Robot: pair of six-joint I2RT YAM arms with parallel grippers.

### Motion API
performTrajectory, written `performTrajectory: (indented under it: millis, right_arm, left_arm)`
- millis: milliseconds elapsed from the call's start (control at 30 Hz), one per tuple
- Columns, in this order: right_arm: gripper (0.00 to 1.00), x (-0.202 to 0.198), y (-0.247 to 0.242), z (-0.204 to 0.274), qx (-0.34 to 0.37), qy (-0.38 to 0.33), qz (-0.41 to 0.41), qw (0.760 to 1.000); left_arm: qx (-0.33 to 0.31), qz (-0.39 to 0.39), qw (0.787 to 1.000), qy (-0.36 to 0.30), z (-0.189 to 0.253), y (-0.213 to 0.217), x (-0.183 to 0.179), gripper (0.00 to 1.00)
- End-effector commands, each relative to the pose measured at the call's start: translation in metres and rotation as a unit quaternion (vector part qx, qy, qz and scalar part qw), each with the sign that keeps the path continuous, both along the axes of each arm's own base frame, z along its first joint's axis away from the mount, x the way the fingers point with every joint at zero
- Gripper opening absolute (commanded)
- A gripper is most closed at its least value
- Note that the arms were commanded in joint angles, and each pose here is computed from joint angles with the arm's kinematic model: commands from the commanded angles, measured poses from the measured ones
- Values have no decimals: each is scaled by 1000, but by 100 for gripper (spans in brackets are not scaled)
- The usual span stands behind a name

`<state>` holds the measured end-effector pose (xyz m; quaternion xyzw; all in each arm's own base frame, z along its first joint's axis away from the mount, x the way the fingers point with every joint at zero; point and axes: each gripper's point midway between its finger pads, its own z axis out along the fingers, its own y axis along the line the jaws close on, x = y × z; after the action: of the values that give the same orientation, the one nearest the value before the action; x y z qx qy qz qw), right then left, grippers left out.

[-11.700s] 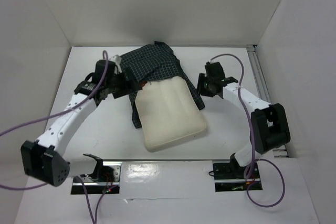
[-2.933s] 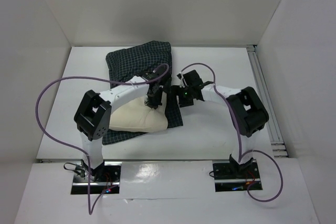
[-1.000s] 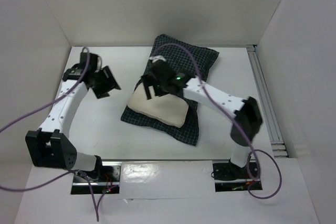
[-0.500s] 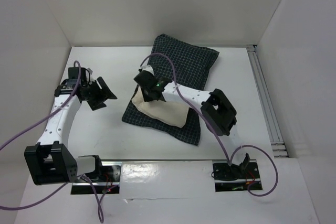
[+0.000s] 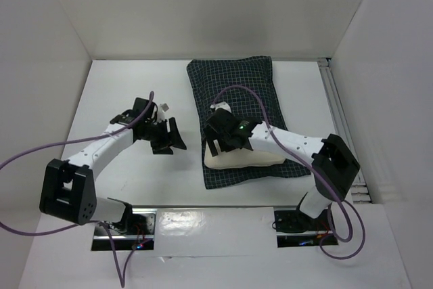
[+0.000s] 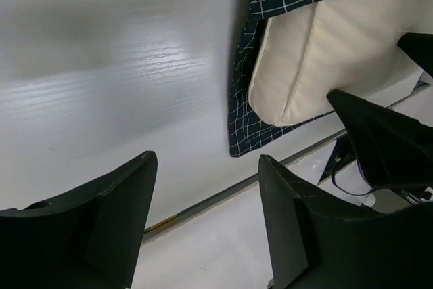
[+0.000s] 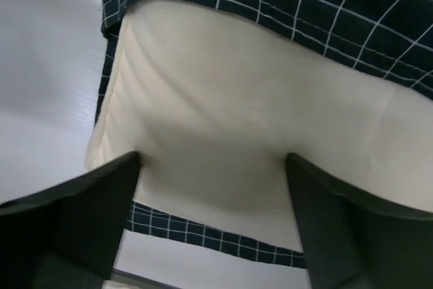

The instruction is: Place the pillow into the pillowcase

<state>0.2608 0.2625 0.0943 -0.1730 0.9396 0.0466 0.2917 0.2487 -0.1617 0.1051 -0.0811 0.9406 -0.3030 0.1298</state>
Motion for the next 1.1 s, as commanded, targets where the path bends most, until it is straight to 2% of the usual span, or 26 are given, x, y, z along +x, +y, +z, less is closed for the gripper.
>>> performTrajectory:
  millis: [0, 100, 200, 267, 300, 333, 367, 400, 433, 467, 667, 800, 1033, 1067]
  right_arm:
    - [100, 0, 8, 20, 22, -16, -10, 1000]
    - [100, 5, 23, 21, 29, -18, -7, 999]
    - [100, 6, 35, -12, 12, 7, -9, 1000]
    - [98, 10, 37, -26, 5, 9, -17, 1000]
    - [91, 8, 38, -34, 2, 17, -15, 1000]
    - [79, 8, 37, -38, 3, 26, -16, 1000]
    - [40, 10, 36, -37, 6, 25, 0, 1000]
    - [21, 8, 38, -32, 13, 25, 12, 1000]
    - [4, 10, 37, -24, 21, 21, 16, 999]
    - [0, 7, 34, -7, 24, 13, 33, 999]
    - [0, 8, 14, 70, 93, -20, 60, 994]
    - [0, 3, 9, 85, 113, -15, 69, 991]
    - [0, 2, 8, 87, 114, -11, 73, 991]
    - [0, 4, 9, 89, 117, -15, 74, 990]
  left_arm:
    - [-5, -7, 1000, -16, 0, -13, 8, 74]
    - [16, -16, 1000, -12, -13, -17, 4, 74]
    - [25, -14, 1000, 8, -25, -14, -7, 74]
    - [18, -25, 999, -9, -23, -18, -8, 74]
    - [21, -25, 999, 0, -29, -17, -13, 74]
    - [5, -51, 999, -10, -25, -26, -17, 74]
    - [8, -65, 998, -15, -27, -26, -21, 74]
    - [4, -72, 997, -14, -26, -30, -24, 74]
    - [3, -87, 996, -24, -25, -35, -26, 75]
    - [-9, -100, 995, -26, -22, -42, -29, 77]
    - [-24, -120, 992, -15, -29, -72, -37, 80]
    - [-70, -136, 987, -46, -21, -99, -29, 82]
    - [-60, -120, 990, -38, -47, -109, -13, 82]
    - [-62, -125, 989, -42, -47, -114, -11, 75]
